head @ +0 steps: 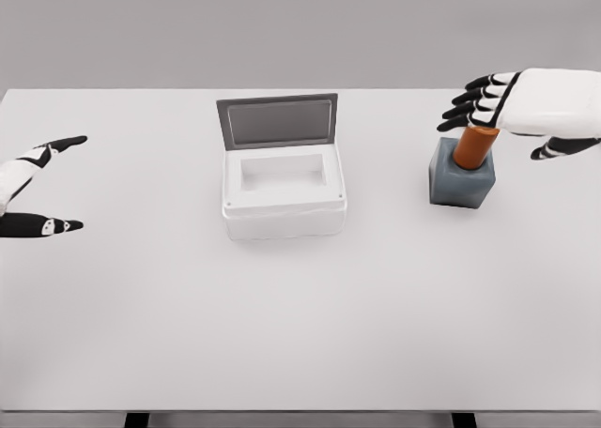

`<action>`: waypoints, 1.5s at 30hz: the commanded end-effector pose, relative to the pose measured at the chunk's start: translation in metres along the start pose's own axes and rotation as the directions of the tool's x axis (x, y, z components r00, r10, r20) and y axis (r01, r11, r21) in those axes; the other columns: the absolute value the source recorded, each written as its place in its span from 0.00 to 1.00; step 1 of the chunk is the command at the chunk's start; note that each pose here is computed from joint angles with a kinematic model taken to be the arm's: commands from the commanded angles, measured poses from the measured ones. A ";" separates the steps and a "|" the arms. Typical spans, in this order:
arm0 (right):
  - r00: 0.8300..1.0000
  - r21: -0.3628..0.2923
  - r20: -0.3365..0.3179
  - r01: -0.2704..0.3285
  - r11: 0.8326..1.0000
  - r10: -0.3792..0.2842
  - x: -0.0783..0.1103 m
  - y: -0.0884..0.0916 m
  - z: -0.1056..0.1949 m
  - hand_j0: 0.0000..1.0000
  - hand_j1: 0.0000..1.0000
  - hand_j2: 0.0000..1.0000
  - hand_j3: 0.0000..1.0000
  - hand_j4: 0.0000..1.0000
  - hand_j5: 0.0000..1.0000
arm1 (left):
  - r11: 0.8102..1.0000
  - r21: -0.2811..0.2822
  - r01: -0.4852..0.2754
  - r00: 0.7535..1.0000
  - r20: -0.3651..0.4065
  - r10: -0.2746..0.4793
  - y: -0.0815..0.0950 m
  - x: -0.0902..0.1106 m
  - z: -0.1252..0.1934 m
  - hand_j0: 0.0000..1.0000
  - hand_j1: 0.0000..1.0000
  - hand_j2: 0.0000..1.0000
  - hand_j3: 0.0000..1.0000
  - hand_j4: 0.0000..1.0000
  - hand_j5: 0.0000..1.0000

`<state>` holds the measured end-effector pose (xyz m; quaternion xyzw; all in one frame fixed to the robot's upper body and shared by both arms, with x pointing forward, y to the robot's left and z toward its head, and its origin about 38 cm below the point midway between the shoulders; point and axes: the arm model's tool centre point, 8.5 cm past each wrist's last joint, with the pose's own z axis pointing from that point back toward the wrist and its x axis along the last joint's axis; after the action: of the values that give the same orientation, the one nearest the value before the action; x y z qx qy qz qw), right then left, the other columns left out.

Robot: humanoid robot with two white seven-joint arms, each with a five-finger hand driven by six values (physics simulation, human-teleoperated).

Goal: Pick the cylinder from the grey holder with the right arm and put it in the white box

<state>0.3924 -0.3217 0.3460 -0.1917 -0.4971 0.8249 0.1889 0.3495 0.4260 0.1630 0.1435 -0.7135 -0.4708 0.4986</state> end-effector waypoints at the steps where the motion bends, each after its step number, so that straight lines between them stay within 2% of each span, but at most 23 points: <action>1: 1.000 -0.019 0.028 -0.007 1.000 0.007 0.007 -0.004 -0.008 1.00 1.00 1.00 1.00 1.00 1.00 | 1.000 0.009 -0.018 1.000 0.003 0.018 -0.004 0.000 -0.001 1.00 1.00 1.00 1.00 1.00 1.00; 5: 1.000 -0.026 0.027 -0.015 1.000 0.016 0.008 -0.008 -0.007 1.00 1.00 1.00 1.00 1.00 1.00 | 0.999 0.017 -0.033 0.999 0.000 0.033 -0.010 -0.002 -0.002 1.00 1.00 1.00 1.00 1.00 1.00; 6: 0.998 -0.029 -0.036 0.041 0.999 -0.042 -0.001 -0.007 -0.006 1.00 1.00 1.00 1.00 1.00 1.00 | 0.999 0.019 -0.042 0.999 -0.006 0.042 -0.012 -0.004 -0.001 1.00 1.00 1.00 1.00 1.00 1.00; 7: 0.969 -0.033 -0.182 0.164 0.986 -0.168 -0.019 0.001 -0.006 1.00 1.00 1.00 1.00 1.00 1.00 | 0.999 0.021 -0.045 0.999 -0.011 0.045 -0.013 -0.005 -0.001 1.00 1.00 1.00 1.00 1.00 1.00; 8: 0.921 -0.048 -0.290 0.257 0.965 -0.260 -0.035 0.010 -0.005 1.00 1.00 1.00 1.00 1.00 1.00 | 0.999 0.022 -0.044 0.999 -0.011 0.045 -0.013 -0.005 -0.001 1.00 1.00 1.00 1.00 1.00 1.00; 10: 0.877 -0.074 -0.345 0.331 0.941 -0.336 -0.053 0.021 -0.011 1.00 1.00 1.00 1.00 1.00 1.00 | 0.999 0.018 -0.047 0.999 -0.014 0.048 -0.015 -0.006 0.000 1.00 1.00 1.00 1.00 1.00 1.00; 11: 0.864 -0.069 -0.361 0.350 0.934 -0.351 -0.058 0.028 -0.010 1.00 1.00 1.00 1.00 1.00 1.00 | 0.999 0.020 -0.049 0.999 -0.014 0.049 -0.015 -0.006 0.000 1.00 1.00 1.00 1.00 1.00 1.00; 14: 0.852 -0.052 -0.368 0.381 0.923 -0.372 -0.062 0.040 -0.016 1.00 1.00 1.00 1.00 1.00 1.00 | 0.997 0.031 -0.067 0.997 -0.023 0.068 -0.021 -0.009 0.000 1.00 1.00 1.00 1.00 1.00 1.00; 17: 0.822 -0.055 -0.378 0.439 0.897 -0.425 -0.074 0.059 -0.029 1.00 1.00 1.00 1.00 1.00 1.00 | 0.996 0.034 -0.077 0.997 -0.028 0.078 -0.023 -0.011 0.001 1.00 1.00 1.00 1.00 1.00 1.00; 18: 0.825 -0.041 -0.374 0.442 0.896 -0.423 -0.073 0.063 -0.031 1.00 1.00 1.00 1.00 1.00 1.00 | 0.996 0.039 -0.082 0.996 -0.034 0.084 -0.023 -0.013 0.002 1.00 1.00 1.00 1.00 1.00 1.00; 20: 0.841 -0.009 -0.356 0.433 0.902 -0.407 -0.068 0.069 -0.036 1.00 1.00 1.00 1.00 1.00 1.00 | 0.995 0.042 -0.086 0.996 -0.034 0.088 -0.024 -0.013 0.002 1.00 1.00 1.00 1.00 1.00 1.00; 24: 0.874 0.011 -0.303 0.403 0.915 -0.381 -0.061 0.068 -0.046 1.00 1.00 1.00 1.00 1.00 1.00 | 0.992 0.060 -0.115 0.993 -0.030 0.117 -0.024 -0.014 0.002 1.00 1.00 1.00 1.00 1.00 1.00; 25: 0.877 0.012 -0.294 0.401 0.916 -0.380 -0.059 0.068 -0.050 1.00 1.00 1.00 1.00 1.00 1.00 | 0.991 0.062 -0.123 0.992 -0.028 0.125 -0.025 -0.013 0.002 1.00 1.00 1.00 1.00 1.00 1.00; 29: 0.886 0.018 -0.297 0.378 0.926 -0.356 -0.060 0.064 -0.053 1.00 1.00 1.00 1.00 1.00 1.00 | 0.981 0.069 -0.183 0.980 -0.063 0.187 -0.037 -0.023 0.014 1.00 1.00 1.00 1.00 1.00 1.00; 33: 0.892 0.015 -0.293 0.364 0.931 -0.344 -0.060 0.059 -0.058 1.00 1.00 1.00 1.00 1.00 1.00 | 0.980 0.069 -0.188 0.979 -0.066 0.193 -0.039 -0.023 0.015 1.00 1.00 1.00 1.00 1.00 1.00; 40: 0.897 0.042 -0.298 0.354 0.934 -0.327 -0.058 0.065 -0.062 0.99 0.99 0.99 0.99 0.99 0.99 | 0.977 0.073 -0.201 0.976 -0.067 0.206 -0.040 -0.024 0.017 1.00 1.00 1.00 1.00 1.00 1.00; 43: 0.907 0.049 -0.280 0.342 0.939 -0.316 -0.055 0.064 -0.063 0.86 0.86 0.86 0.86 0.86 0.86 | 0.977 0.074 -0.202 0.976 -0.068 0.207 -0.040 -0.024 0.017 1.00 1.00 1.00 1.00 1.00 1.00; 44: 0.908 0.049 -0.277 0.340 0.939 -0.314 -0.055 0.065 -0.063 0.77 0.77 0.77 0.77 0.77 0.77 | 0.977 0.074 -0.202 0.976 -0.068 0.207 -0.040 -0.024 0.017 1.00 1.00 1.00 1.00 1.00 1.00; 45: 0.909 0.050 -0.276 0.338 0.940 -0.313 -0.055 0.064 -0.063 0.74 0.74 0.74 0.74 0.74 0.74 | 0.976 0.074 -0.204 0.976 -0.067 0.209 -0.041 -0.023 0.017 1.00 1.00 1.00 1.00 1.00 1.00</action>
<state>0.4638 -0.3303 0.2682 -0.2059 -0.4517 0.7701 0.4007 0.3351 0.4292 0.1144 0.1036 -0.7196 -0.3897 0.5653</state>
